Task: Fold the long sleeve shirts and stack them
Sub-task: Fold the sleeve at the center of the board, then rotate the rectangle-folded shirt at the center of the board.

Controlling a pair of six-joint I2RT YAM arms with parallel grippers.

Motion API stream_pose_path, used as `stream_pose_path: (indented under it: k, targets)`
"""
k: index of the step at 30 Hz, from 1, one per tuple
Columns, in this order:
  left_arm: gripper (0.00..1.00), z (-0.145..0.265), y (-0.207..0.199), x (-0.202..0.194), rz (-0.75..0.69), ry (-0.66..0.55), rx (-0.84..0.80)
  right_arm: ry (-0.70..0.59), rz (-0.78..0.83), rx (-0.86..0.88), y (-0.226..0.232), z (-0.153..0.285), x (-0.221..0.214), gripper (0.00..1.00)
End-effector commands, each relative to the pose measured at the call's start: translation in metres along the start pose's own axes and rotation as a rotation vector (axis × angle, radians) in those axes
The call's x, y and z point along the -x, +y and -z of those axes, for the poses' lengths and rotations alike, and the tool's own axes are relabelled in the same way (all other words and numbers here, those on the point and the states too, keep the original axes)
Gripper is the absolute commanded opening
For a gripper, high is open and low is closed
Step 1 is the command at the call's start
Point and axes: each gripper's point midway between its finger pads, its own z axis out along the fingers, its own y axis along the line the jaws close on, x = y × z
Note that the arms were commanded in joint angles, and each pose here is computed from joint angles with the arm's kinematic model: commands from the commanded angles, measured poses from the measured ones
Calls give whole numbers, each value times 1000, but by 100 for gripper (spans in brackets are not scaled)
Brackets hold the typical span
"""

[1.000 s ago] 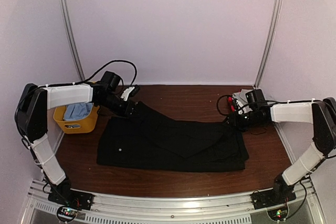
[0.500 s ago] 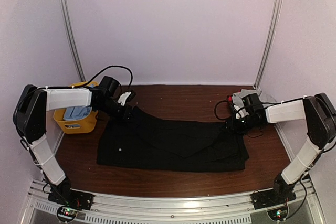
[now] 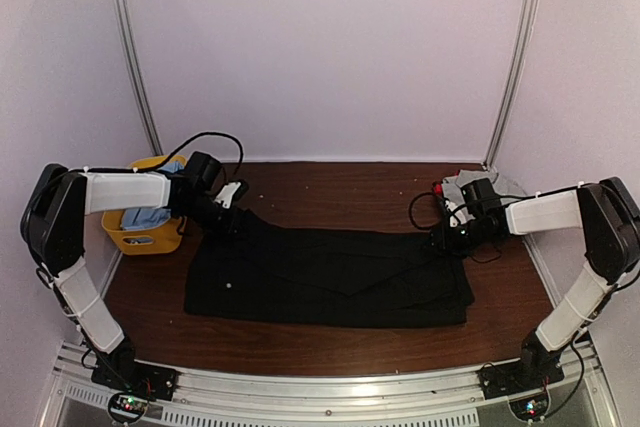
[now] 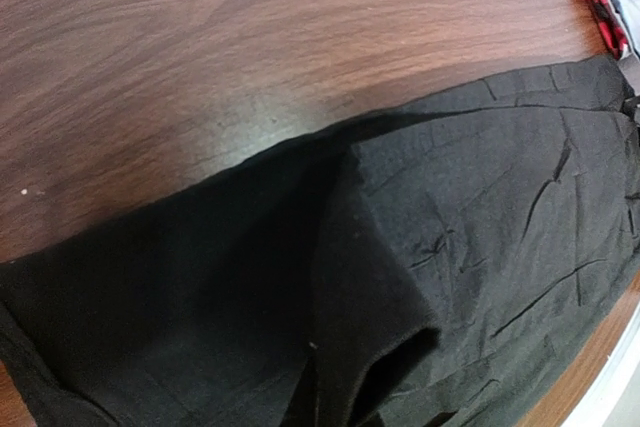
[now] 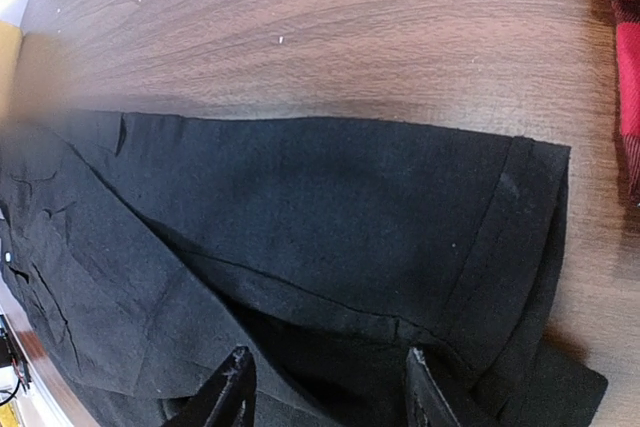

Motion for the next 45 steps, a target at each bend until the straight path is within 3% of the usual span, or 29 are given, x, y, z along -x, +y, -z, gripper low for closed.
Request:
stream_pose_path:
  k: [1, 7, 12, 17, 22, 29, 36, 45]
  targets:
    - [0, 9, 14, 4, 12, -31, 79, -3, 23, -40, -4, 0, 4, 52]
    - [0, 1, 24, -6, 28, 1, 115, -18, 33, -34, 1, 4, 11, 52]
    - [10, 1, 34, -12, 34, 16, 171, -52, 51, -34, 7, 17, 22, 52]
    - [32, 17, 45, 0, 25, -31, 270, -121, 65, -35, 18, 40, 35, 53]
    - [62, 41, 48, 16, 32, -122, 336, -152, 71, -74, 17, 55, 35, 53]
    - [96, 66, 12, 35, 2, -281, 176, -143, 48, -138, 1, 59, 12, 54]
    - [98, 64, -34, 28, -36, -355, -72, -114, 26, -213, -16, 63, -11, 60]
    - [97, 28, -41, -1, -34, -276, -99, -50, 21, -151, 11, 40, -50, 60]
